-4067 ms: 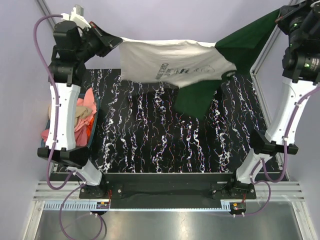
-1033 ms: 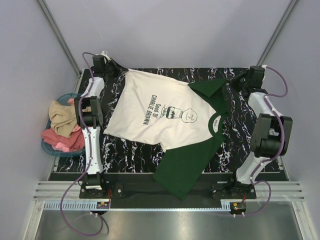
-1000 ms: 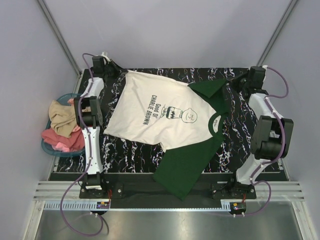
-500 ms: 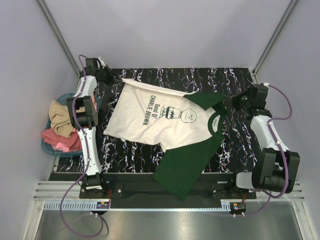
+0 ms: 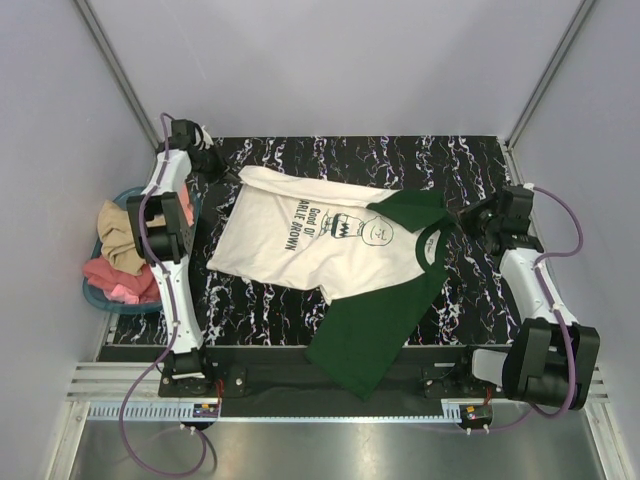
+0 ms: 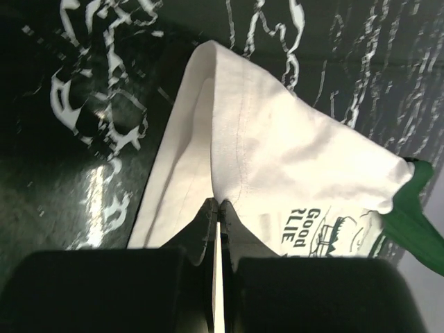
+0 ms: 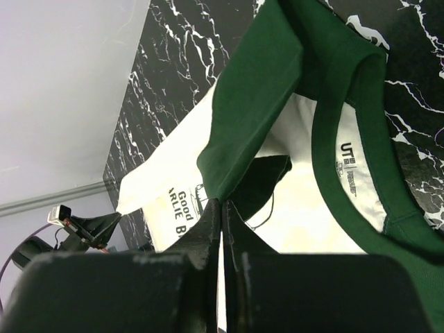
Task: Fold and stack the t-shirts
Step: Fold the tshirt
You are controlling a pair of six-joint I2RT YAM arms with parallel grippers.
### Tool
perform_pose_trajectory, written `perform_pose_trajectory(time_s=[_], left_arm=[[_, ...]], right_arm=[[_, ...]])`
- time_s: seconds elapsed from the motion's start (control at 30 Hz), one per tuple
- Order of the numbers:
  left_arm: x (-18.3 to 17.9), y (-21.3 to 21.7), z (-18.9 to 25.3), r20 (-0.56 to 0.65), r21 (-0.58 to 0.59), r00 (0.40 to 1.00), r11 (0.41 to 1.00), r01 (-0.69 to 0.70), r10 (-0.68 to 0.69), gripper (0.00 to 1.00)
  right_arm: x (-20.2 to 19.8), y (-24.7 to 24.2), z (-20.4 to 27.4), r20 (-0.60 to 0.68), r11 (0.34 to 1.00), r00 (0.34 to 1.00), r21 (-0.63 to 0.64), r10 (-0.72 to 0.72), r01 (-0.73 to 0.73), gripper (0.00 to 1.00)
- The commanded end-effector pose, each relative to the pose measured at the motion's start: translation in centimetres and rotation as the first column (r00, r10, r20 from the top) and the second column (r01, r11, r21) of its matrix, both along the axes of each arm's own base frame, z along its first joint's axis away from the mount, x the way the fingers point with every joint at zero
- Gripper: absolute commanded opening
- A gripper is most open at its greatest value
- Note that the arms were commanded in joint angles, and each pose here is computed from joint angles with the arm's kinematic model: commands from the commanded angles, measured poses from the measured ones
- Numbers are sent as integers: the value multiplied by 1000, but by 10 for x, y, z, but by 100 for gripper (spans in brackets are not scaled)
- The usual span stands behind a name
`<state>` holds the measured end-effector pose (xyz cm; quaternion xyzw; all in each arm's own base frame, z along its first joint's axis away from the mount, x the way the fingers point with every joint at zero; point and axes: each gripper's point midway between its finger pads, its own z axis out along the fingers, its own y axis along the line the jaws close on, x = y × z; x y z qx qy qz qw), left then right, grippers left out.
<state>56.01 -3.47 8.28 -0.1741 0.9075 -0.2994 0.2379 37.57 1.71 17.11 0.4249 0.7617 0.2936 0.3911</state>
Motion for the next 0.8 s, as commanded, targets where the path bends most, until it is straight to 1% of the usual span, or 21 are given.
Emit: perform_pose_trajectory(time_s=[0.0, 0.2, 0.3, 0.4, 0.43, 0.5, 0.53, 0.6, 0.63, 0.67, 0.7, 0.73, 0.77], left_arm=[[-9, 16, 33, 40, 99, 999, 995, -8, 5, 0], [-18, 16, 12, -28, 92, 1000, 996, 0, 2, 0], [-21, 18, 5, -44, 102, 999, 995, 5, -1, 0], [-23, 15, 14, -33, 86, 999, 996, 10, -7, 0], [-22, 12, 22, -26, 68, 1000, 998, 2, 0, 0], [-18, 3, 62, 46, 11, 999, 1000, 9, -9, 0], [-16, -6, 82, 66, -47, 998, 999, 5, -1, 0], [-13, -18, 147, 186, -86, 983, 996, 18, -2, 0], [-12, -26, 174, 220, -128, 975, 992, 15, 14, 0], [-15, -33, 222, 313, -142, 950, 989, 32, 14, 0], [-17, -37, 246, 324, -196, 945, 981, 14, 51, 0], [-20, -39, 268, 353, -224, 933, 974, 12, 70, 0], [-26, -40, 299, 408, -241, 908, 970, 9, 93, 0]], right_arm=[[-6, -2, 23, 56, 999, 998, -51, 12, -9, 0], [-15, -7, 19, 35, 995, 999, -102, 3, 1, 0], [-19, -7, 8, 12, 995, 1000, -99, -1, 2, 0], [-19, -9, 10, 17, 994, 1000, -111, -8, 10, 0], [-14, -12, 25, 46, 993, 999, -118, -18, 24, 0], [-3, -18, 53, 100, 990, 994, -128, -45, 58, 0], [10, -22, 102, 197, 987, 979, -138, -54, 82, 0], [31, -27, 142, 261, 984, 963, -142, -64, 104, 0], [41, -31, 204, 378, 980, 923, -151, -66, 132, 0], [58, -34, 214, 384, 978, 921, -156, -66, 135, 0], [67, -37, 237, 423, 974, 905, -175, -55, 141, 0], [70, -38, 298, 529, 969, 847, -185, -42, 163, 0], [92, -42, 295, 510, 969, 859, -190, -40, 157, 0]])
